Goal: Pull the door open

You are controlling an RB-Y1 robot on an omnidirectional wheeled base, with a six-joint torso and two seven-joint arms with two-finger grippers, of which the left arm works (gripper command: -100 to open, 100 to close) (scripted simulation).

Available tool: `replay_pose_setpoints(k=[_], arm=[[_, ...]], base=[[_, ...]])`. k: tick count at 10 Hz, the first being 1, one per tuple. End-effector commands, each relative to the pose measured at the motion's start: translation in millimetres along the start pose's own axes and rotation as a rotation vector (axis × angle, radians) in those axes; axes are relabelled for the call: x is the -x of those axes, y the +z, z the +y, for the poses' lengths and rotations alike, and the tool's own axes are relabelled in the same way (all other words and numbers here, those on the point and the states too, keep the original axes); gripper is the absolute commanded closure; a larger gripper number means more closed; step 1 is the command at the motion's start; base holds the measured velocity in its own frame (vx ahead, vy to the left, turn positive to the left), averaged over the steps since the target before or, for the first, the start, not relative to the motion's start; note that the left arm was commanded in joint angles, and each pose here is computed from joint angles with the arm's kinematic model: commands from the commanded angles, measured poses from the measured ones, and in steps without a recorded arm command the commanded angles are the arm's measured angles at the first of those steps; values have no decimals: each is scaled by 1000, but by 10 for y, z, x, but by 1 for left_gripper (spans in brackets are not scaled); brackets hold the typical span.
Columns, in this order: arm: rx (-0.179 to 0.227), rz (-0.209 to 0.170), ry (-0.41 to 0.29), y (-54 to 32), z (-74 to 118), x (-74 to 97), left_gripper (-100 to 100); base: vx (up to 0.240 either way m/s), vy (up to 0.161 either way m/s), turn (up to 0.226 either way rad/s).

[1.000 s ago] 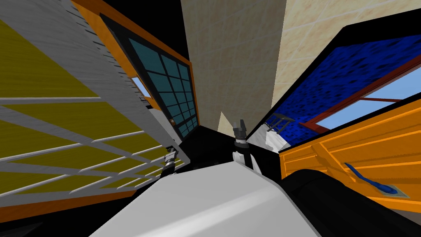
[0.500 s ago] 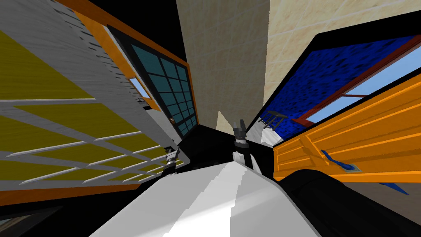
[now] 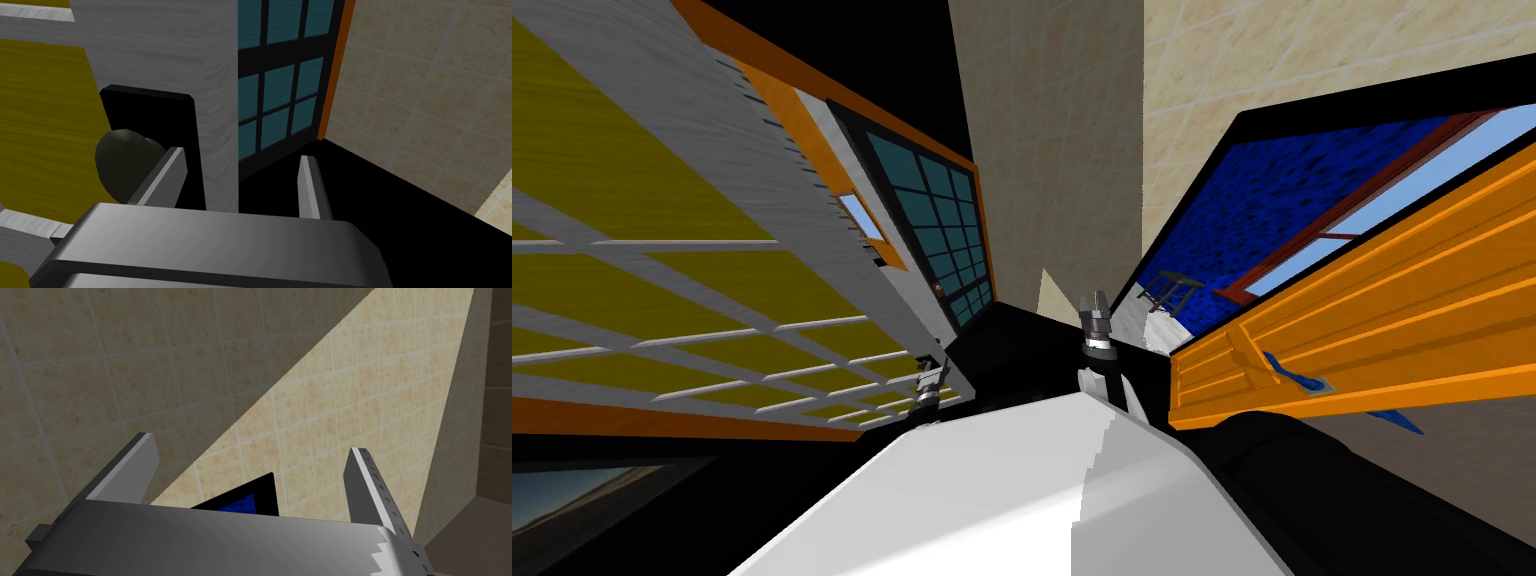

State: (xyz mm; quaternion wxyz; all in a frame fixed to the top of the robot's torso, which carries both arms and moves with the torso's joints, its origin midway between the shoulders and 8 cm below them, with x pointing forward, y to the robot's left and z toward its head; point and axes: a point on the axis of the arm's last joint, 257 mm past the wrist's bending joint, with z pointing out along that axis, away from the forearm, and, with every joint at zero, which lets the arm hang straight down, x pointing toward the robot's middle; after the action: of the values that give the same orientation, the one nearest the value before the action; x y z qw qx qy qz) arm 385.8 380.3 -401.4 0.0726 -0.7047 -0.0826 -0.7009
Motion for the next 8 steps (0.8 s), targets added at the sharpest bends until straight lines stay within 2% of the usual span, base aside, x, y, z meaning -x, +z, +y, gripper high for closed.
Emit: replay_pose_setpoints(k=[1, 2, 3, 4, 8], arm=[[-12, 8, 4, -37, -155, -24, -100], [-14, 10, 4, -42, -174, -27, -100], [5, -6, -7, -60, -25, 46, -100], [5, -6, -7, -60, -25, 46, 100], [5, -6, -7, -60, -25, 46, 100]], base=[[-18, 69, -173], [10, 120, -105], [10, 31, -58], [-3, -20, 24], [-1, -3, 10]])
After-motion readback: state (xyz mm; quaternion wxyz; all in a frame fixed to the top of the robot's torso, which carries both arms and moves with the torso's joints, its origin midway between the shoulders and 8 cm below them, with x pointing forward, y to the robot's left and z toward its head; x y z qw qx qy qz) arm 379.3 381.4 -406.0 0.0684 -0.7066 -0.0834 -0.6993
